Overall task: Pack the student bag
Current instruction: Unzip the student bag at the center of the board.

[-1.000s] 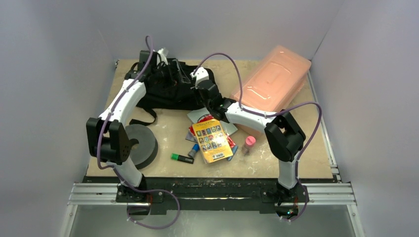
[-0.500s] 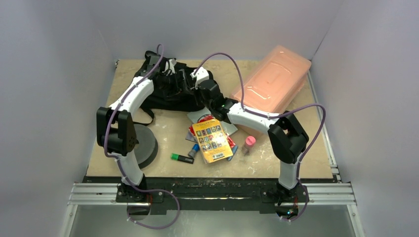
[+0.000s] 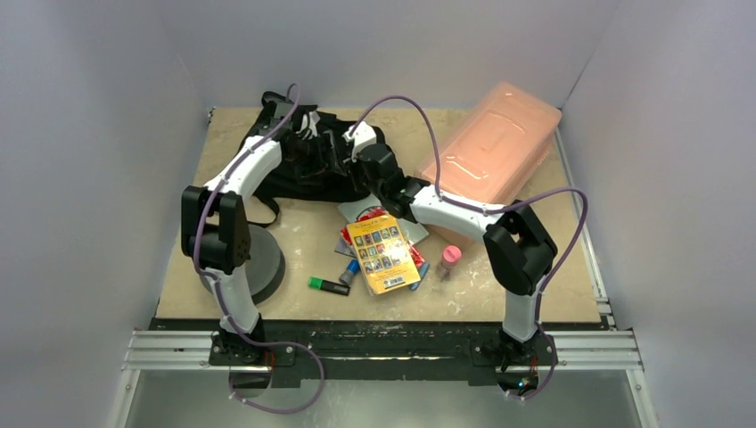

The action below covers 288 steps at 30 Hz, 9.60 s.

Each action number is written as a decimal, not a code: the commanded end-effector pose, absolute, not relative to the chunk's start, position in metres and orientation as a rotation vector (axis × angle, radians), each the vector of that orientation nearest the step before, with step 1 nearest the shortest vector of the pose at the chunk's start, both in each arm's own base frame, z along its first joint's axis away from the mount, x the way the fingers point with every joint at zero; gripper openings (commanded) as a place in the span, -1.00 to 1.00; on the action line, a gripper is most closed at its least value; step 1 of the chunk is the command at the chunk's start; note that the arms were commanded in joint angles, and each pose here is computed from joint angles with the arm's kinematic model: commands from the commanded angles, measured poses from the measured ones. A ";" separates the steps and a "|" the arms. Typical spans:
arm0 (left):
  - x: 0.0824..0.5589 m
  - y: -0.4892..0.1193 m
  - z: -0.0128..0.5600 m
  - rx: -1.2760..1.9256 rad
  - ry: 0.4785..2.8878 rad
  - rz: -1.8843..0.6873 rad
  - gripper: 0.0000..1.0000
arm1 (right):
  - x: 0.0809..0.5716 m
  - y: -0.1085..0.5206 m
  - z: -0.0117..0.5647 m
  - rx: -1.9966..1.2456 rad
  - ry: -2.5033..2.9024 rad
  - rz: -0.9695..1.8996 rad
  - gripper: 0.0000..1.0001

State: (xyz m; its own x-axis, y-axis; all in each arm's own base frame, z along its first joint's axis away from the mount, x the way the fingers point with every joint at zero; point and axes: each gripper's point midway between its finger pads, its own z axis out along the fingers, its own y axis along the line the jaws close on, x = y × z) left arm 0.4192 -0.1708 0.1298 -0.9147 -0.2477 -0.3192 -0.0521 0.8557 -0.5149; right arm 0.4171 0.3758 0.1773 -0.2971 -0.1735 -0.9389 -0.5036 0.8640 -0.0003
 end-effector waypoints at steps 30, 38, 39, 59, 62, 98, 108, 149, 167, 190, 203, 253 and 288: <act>0.431 -0.142 0.212 -0.110 2.307 -0.698 -0.28 | 0.440 0.333 0.250 -0.346 1.746 0.379 -1.00; 0.435 -0.167 0.221 -0.076 2.261 -0.849 0.30 | 0.437 0.358 0.281 -0.378 1.733 0.589 -1.00; 0.435 -0.170 0.224 -0.088 2.250 -0.882 0.32 | 0.436 0.361 0.285 -0.377 1.737 0.608 -1.00; 0.356 -0.168 0.204 -1.204 2.404 -1.305 0.30 | 0.428 0.379 0.325 -0.389 1.674 0.792 -1.00; 0.365 -0.163 0.201 -1.246 2.405 -1.224 0.35 | 0.423 0.379 0.318 -0.411 1.682 0.783 -1.00; 0.385 -0.087 0.189 -0.934 2.329 -0.784 -1.00 | 0.408 0.335 0.278 -0.439 1.715 0.349 -1.00; 0.353 -0.049 0.212 -0.669 2.259 -0.575 -1.00 | 0.452 0.278 0.255 -0.367 1.758 0.046 -1.00; 0.382 -0.187 0.189 0.047 2.276 -0.562 0.37 | 0.394 0.364 0.291 -0.461 1.667 0.697 -1.00; 0.365 -0.130 0.209 0.058 2.284 -0.206 -1.00 | 0.420 0.322 0.272 -0.394 1.730 0.379 -1.00; 0.323 -0.057 0.290 0.033 1.841 0.052 -1.00 | 0.521 0.280 0.229 -0.322 1.788 -0.002 -1.00; 0.321 -0.064 0.291 0.027 1.788 -0.016 -1.00 | 0.608 0.299 0.206 -0.267 1.743 -0.104 -1.00; 0.382 -0.183 0.107 0.004 2.546 -0.374 0.99 | 0.552 0.362 0.249 -0.229 1.902 0.439 0.04; 0.387 -0.192 0.147 0.120 2.466 -0.430 -1.00 | 0.182 0.288 0.178 0.262 2.418 1.206 0.64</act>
